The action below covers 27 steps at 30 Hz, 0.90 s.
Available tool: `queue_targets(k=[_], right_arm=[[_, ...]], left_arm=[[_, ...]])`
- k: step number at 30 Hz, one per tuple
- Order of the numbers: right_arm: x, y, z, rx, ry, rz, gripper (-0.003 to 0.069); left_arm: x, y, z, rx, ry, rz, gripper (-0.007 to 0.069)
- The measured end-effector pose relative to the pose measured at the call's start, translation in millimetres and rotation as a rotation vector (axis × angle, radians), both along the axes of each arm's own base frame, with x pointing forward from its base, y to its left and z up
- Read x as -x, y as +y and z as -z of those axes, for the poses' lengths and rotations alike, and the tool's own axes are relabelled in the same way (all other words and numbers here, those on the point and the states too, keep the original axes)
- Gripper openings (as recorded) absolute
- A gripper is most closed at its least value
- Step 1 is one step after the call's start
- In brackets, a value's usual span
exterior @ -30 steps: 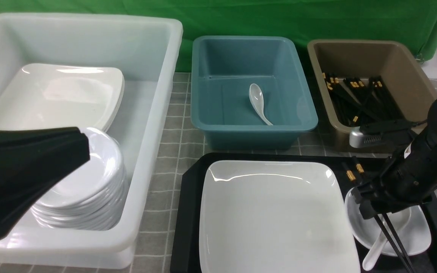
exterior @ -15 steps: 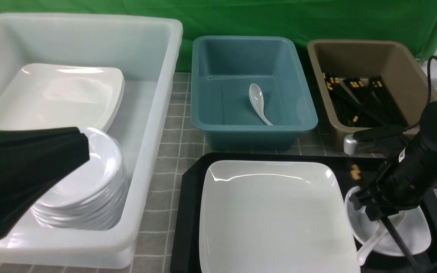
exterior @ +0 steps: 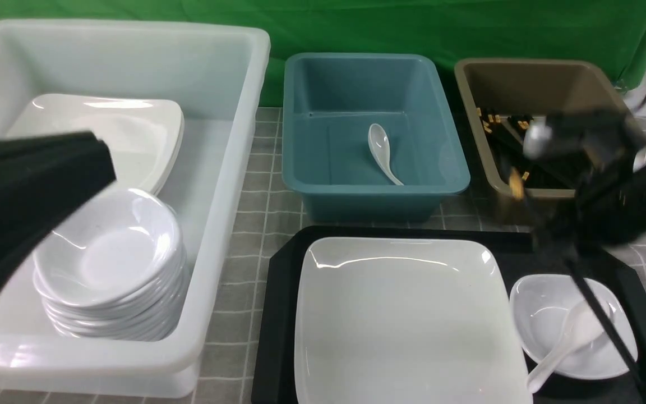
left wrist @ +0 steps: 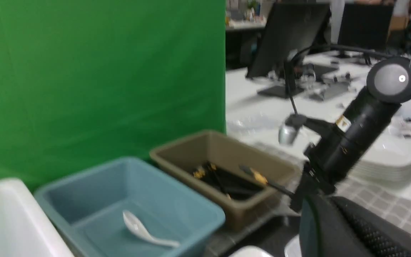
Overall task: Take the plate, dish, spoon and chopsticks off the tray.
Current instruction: Use the right arm to put the chopsticks into the small storage box on the right
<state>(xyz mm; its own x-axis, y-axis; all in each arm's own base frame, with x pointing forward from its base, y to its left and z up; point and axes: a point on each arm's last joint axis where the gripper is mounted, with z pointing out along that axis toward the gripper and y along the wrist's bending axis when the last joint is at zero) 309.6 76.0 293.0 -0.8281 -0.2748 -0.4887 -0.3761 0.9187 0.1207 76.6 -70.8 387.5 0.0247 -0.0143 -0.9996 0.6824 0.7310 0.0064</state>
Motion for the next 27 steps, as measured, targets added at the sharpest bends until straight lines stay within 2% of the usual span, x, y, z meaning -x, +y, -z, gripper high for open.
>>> queue_targets(k=[3,4,6,7,11,16,20,21,22,24,27], right_arm=[[-22.7,-6.0,-18.2,-0.064,-0.08,0.054,0.0134],[-49.9,-12.5,-29.2,-0.125,-0.157,0.109,0.0134],[-66.7,-17.0,-32.3,-0.157,-0.198,0.139,0.0134],[-91.6,-24.6,-36.9,-0.201,-0.26,0.187,0.0134],[-149.5,-40.7,-17.3,-0.258,-0.283,0.286,0.0134],[-178.4,-51.2,7.7,-0.26,-0.223,0.329,0.0159],[-181.0,-59.3,21.3,-0.152,-0.165,0.351,0.0408],[-180.5,-59.9,20.3,-0.144,-0.166,0.351,0.0419],[-177.6,-62.3,15.4,-0.123,-0.167,0.354,0.0476],[-171.1,-64.1,4.4,-0.098,-0.168,0.348,0.0508],[-150.3,-65.2,-27.6,-0.063,-0.166,0.318,0.0462]], left_arm=[[-0.1,0.2,-1.0,0.003,-0.013,-0.002,0.001],[-0.1,0.2,-1.0,0.002,-0.014,-0.002,0.001],[-0.1,0.1,-0.7,-0.001,-0.012,-0.002,0.001],[0.0,0.0,0.0,-0.007,-0.006,0.0,0.001],[0.3,-0.3,2.4,-0.026,0.013,0.004,0.001],[0.5,-0.5,4.1,-0.039,0.026,0.007,0.001],[0.8,-0.7,6.6,-0.059,0.044,0.012,0.001],[0.8,-0.7,6.6,-0.059,0.044,0.012,0.001],[0.8,-0.7,6.9,-0.063,0.045,0.012,0.001],[0.8,-0.7,7.2,-0.071,0.043,0.011,0.001],[0.7,-0.6,7.3,-0.075,0.04,0.011,0.001]])
